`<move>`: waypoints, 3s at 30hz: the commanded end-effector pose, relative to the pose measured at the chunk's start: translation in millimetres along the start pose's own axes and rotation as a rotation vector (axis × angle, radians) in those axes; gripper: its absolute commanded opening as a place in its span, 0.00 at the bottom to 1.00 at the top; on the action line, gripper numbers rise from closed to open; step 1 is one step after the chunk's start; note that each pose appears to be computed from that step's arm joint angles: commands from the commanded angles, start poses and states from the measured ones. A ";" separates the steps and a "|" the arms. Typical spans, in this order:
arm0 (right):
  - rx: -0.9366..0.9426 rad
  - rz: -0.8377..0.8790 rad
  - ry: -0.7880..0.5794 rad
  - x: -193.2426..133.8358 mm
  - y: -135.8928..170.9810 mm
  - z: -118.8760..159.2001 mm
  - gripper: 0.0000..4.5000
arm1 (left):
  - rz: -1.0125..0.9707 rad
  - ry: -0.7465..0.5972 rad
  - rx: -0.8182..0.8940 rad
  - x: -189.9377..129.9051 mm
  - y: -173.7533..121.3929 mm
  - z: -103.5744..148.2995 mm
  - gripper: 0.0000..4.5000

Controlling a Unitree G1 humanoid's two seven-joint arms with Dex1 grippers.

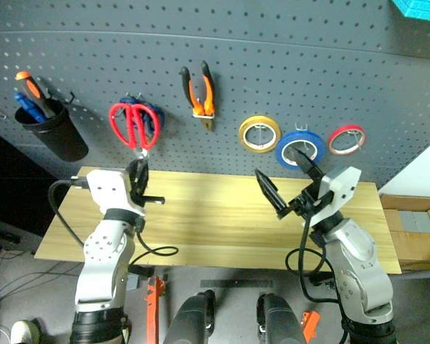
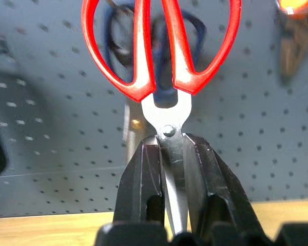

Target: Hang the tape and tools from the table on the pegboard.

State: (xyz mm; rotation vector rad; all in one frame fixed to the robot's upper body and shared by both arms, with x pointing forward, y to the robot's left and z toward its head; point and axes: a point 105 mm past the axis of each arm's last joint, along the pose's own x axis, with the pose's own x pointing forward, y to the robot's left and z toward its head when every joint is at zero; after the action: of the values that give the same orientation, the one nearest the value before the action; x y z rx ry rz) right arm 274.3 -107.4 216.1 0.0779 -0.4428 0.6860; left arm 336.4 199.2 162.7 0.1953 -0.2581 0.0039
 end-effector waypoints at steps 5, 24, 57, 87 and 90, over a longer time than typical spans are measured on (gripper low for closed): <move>-0.029 0.003 -0.029 -3.9 3.6 10.1 1.00 | -0.055 -0.055 -0.042 1.4 -7.6 11.9 0.50; -0.038 0.247 0.117 0.7 47.9 -28.7 1.00 | 0.178 0.399 -0.051 -52.5 65.5 -91.2 1.00; -0.003 0.504 0.187 46.1 91.5 -46.3 1.00 | 0.044 0.648 0.045 24.4 125.3 -126.4 0.81; 0.183 0.441 -0.026 29.1 68.2 10.7 1.00 | -0.022 0.266 0.059 -58.3 16.5 -33.4 0.16; 0.177 0.408 -0.063 35.1 65.7 13.2 1.00 | 0.038 0.089 0.203 -59.6 23.7 10.1 0.16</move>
State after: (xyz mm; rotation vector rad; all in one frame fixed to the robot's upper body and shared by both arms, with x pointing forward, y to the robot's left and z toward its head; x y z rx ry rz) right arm 256.9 -37.3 226.7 0.1753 -0.3967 1.1324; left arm 285.7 221.8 131.5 0.3080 -0.0422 0.0318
